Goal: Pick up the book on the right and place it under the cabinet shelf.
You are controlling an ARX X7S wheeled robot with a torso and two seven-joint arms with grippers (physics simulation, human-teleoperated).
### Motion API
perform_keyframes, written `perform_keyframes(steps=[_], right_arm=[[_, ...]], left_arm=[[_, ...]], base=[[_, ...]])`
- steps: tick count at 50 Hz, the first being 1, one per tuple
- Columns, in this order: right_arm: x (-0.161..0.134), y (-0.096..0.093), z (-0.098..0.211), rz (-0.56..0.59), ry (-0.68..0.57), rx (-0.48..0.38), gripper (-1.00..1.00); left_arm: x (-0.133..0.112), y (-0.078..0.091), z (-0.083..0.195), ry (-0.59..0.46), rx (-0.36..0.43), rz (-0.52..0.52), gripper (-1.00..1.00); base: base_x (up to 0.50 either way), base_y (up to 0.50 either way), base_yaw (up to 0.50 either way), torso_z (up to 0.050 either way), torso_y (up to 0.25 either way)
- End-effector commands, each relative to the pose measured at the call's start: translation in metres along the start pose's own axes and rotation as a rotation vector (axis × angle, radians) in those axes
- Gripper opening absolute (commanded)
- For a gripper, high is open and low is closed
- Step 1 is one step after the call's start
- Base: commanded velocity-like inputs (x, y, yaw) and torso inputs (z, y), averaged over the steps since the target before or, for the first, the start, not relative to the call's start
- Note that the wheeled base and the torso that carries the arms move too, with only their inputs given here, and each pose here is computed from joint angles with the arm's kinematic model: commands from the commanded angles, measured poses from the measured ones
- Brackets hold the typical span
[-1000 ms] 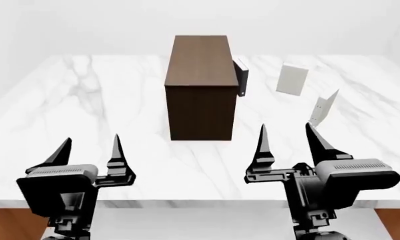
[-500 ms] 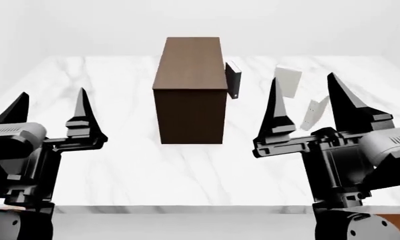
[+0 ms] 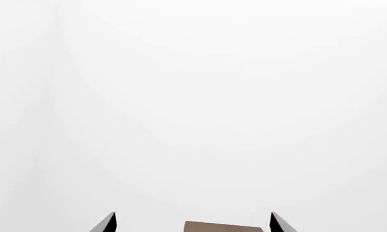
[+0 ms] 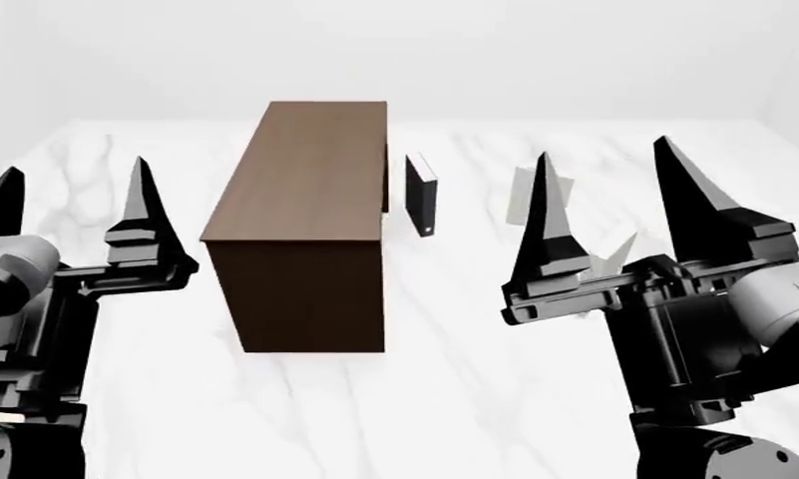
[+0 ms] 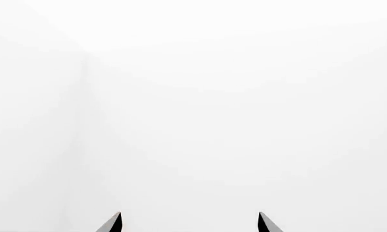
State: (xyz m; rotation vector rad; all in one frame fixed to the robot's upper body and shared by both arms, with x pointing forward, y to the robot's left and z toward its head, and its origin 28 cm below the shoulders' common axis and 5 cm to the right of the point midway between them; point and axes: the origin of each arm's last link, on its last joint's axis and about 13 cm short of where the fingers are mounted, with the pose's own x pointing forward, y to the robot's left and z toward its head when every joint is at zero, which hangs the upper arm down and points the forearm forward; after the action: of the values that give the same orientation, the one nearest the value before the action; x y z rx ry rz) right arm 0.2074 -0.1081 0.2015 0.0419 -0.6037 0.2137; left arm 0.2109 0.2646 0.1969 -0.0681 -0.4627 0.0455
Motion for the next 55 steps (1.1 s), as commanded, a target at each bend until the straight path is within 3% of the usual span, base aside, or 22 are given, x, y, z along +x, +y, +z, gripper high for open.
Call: perform_keyframes(steps=[1,30,47,55], right_arm=[[-0.0012,0.0019,0.001,0.019,0.003,0.002,1.0],[-0.003,0.0056,0.0028,0.012,0.003,-0.002,1.0],[-0.003,0.0033,0.0037,0.004,0.006,0.031,1.0],[-0.0027,0.0045,0.0041,0.016,0.009,0.028,1.0]], left_arm=[[0.0001,0.0014,0.0047,-0.014,-0.015,0.018,1.0],[-0.0063,0.0014,0.0097,0.023,-0.061,-0.025,1.0],[-0.0066,0.0057,0.0082,0.021,-0.056,-0.016,1.0],[-0.005,0.0085,0.0097,0.009,-0.033,0.002,1.0]], base=[[0.5,-0.14,0.0,0.0,0.0],[0.5,-0.05,0.0,0.0,0.001],[0.0,0.0,0.0,0.0,0.001],[0.0,0.0,0.0,0.0,-0.228]])
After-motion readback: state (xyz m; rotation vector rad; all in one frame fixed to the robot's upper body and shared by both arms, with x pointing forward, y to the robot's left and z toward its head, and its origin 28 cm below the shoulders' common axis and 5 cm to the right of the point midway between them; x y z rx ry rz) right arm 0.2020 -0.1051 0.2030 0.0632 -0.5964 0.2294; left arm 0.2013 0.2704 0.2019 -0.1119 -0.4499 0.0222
